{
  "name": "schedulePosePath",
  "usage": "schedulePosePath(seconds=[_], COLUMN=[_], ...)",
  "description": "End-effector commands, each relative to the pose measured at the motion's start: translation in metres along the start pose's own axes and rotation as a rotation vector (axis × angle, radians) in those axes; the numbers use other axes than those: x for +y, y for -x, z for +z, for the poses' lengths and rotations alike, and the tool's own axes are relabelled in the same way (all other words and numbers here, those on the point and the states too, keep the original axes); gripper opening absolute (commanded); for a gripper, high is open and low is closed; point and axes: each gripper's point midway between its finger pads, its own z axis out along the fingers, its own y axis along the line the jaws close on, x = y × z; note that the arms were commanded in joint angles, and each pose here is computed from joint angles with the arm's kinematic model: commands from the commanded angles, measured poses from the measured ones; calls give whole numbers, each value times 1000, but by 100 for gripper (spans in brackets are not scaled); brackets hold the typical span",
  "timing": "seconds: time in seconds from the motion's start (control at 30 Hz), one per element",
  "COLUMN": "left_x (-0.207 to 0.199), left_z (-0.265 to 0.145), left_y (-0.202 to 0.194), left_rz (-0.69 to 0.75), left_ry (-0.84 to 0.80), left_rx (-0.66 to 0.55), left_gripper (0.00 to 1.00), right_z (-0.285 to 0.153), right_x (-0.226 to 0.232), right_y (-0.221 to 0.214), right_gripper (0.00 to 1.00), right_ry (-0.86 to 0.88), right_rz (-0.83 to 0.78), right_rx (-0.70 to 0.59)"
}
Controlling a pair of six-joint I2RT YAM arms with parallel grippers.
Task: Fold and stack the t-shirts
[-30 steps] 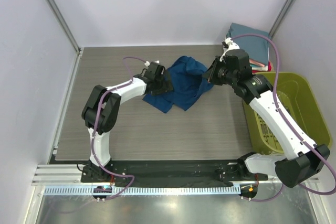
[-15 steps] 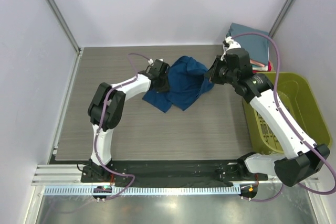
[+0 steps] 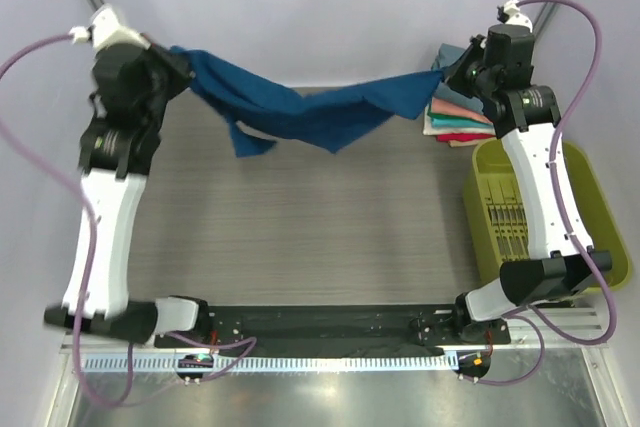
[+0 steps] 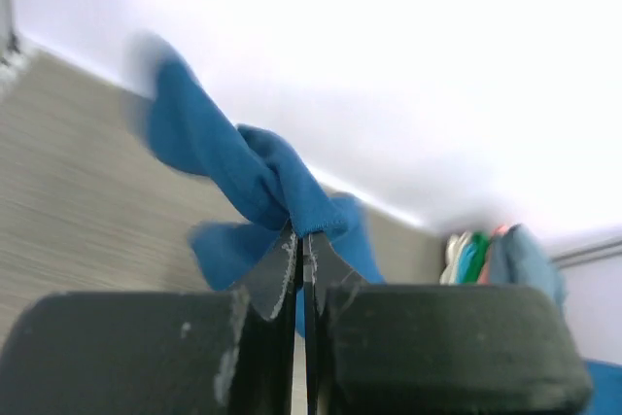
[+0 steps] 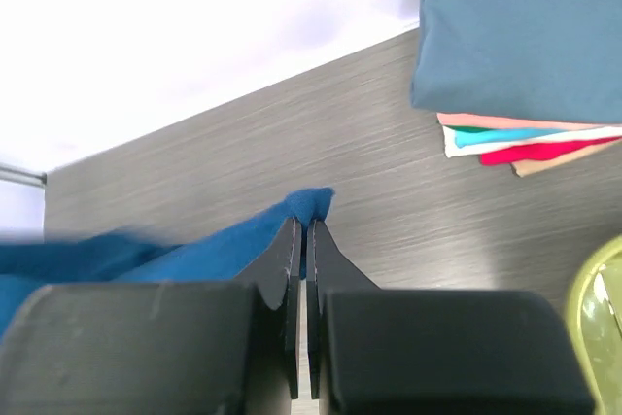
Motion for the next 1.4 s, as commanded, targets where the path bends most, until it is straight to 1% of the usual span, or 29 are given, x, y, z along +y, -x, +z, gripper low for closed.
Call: schedulePosePath(seconds=[0.0,0.03,0.1,0.13,0.17,0.2,0.23,0.27,0.3,0.33,0.37,0.47,0.53,0.6,0.67,0.7,0.77,0.83,0.9,0.97,1.0,1.03,1.13,1.23,1.27,1.3,1.37], left_x=[61,74,99,123,131,140,146,166,174,181,189,194,185,179,174,174,176,179,174,171,161,161,139,122,120,114,117], left_z=[-42,-48,-62,-74,-80,-85,-97,-96,-98,-103,-105,-109,-102,-90,-79,-66,-54,-32,-13,9,19,32,61,74,83,83,89], left_y=[-38,-42,-58,-86,-96,-109,-117,-151,-167,-178,-190,-195,-191,-195,-205,-213,-220,-232,-240,-258,-261,-275,-293,-315,-324,-333,-351], left_rz=[75,61,48,46,11,0,-28,-21,-21,-18,-13,-26,-51,-67,-81,-82,-89,-94,-106,-98,-111,-109,-111,-57,-37,-11,8], left_ry=[168,197,256,295,301,305,292,327,337,353,373,398,360,344,335,344,365,388,370,372,327,330,235,184,189,186,208], left_rx=[75,65,57,84,79,91,75,138,166,195,221,236,218,233,275,302,316,332,348,413,433,470,542,607,623,642,680], left_gripper=[0,0,0,0,8,16,29,65,79,87,94,95,93,91,87,85,80,76,75,74,74,74,75,75,75,75,72], right_z=[-18,-9,-6,-11,-4,-4,-11,-8,-9,-12,-14,-17,-16,-16,-15,-16,-16,-16,-16,-14,-14,-13,-11,-9,-8,-7,-6], right_x=[-2,-12,-13,-9,-18,-21,-24,-31,-36,-41,-50,-61,-65,-65,-67,-66,-64,-61,-59,-57,-56,-55,-54,-54,-54,-54,-54], right_y=[15,-7,-24,-33,-58,-70,-76,-104,-116,-125,-145,-175,-190,-200,-208,-209,-215,-218,-224,-228,-231,-232,-235,-236,-236,-237,-238], right_gripper=[1,1,1,1,1,1,1,1,1,1,1,1,1,1,1,1,1,1,1,1,1,1,1,1,1,1,1], right_ry=[-3,-23,1,43,35,42,46,49,47,41,30,23,20,28,28,35,49,62,71,80,85,88,93,91,91,90,92], right_rz=[49,50,68,73,75,77,82,83,91,97,104,130,130,131,129,129,132,128,123,124,122,122,115,109,107,107,106], right_rx=[-81,-35,-12,8,55,77,76,137,155,164,187,226,255,277,294,294,304,312,327,337,343,349,352,355,356,360,360])
